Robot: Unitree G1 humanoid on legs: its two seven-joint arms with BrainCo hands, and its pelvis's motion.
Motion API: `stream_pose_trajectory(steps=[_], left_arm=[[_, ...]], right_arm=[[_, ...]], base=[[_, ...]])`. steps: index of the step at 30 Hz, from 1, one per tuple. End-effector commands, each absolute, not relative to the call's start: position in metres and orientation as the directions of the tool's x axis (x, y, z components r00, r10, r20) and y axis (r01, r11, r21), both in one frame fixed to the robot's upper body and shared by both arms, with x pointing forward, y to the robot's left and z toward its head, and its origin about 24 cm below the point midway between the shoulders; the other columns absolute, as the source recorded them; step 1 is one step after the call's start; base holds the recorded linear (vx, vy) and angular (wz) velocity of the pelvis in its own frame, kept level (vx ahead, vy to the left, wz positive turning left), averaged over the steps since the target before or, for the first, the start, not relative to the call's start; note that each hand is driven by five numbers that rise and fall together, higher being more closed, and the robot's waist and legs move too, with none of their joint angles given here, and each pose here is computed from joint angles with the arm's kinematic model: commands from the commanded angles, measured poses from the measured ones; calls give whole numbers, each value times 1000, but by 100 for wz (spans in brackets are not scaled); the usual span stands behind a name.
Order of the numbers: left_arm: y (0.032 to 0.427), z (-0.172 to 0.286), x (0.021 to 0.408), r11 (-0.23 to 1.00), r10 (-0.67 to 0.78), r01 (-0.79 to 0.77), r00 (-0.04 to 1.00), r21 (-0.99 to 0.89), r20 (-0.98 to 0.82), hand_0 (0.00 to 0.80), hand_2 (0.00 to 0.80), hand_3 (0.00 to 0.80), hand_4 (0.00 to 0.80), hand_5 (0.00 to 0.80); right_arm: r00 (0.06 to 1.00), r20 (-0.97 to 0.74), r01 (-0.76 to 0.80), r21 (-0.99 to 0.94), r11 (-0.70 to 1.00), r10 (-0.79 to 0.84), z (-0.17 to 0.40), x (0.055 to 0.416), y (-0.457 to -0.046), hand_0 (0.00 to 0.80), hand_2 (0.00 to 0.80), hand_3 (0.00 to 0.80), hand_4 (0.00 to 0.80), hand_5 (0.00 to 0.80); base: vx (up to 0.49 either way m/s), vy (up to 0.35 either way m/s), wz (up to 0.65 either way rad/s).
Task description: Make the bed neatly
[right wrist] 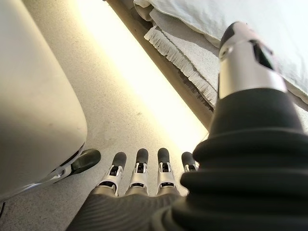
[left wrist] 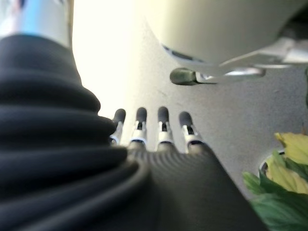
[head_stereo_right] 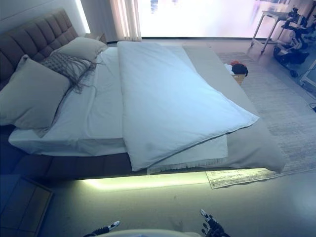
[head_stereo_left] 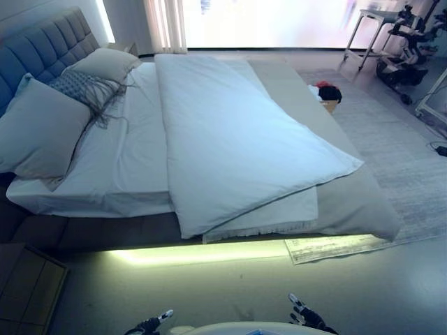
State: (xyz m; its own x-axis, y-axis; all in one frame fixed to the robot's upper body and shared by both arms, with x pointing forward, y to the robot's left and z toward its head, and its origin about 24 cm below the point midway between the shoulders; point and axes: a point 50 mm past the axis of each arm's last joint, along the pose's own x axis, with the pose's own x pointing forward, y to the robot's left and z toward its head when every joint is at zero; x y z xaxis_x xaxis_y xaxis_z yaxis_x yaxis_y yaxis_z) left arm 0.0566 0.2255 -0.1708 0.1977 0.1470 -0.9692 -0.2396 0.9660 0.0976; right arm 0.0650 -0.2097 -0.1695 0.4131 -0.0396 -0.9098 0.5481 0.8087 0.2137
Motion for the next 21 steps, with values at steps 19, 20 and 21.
stream_pose_trajectory(steps=[19, 20, 21], left_arm=[[204, -172, 77, 962, 96, -271, 231, 30, -968, 0, 0, 0, 0, 0], [204, -172, 76, 963, 97, -266, 229, 33, -969, 0, 0, 0, 0, 0], [204, -172, 76, 965, 97, -261, 227, 36, -969, 0, 0, 0, 0, 0]], right_arm=[[454, -891, 533, 265, 804, -7, -166, 96, -201, 0, 0, 0, 0, 0], [457, -889, 538, 278, 796, 2, -166, 95, -200, 0, 0, 0, 0, 0], [459, -889, 536, 288, 793, 13, -166, 95, -200, 0, 0, 0, 0, 0]], base=[[2, -2, 0], [32, -24, 0], [0, 0, 0]])
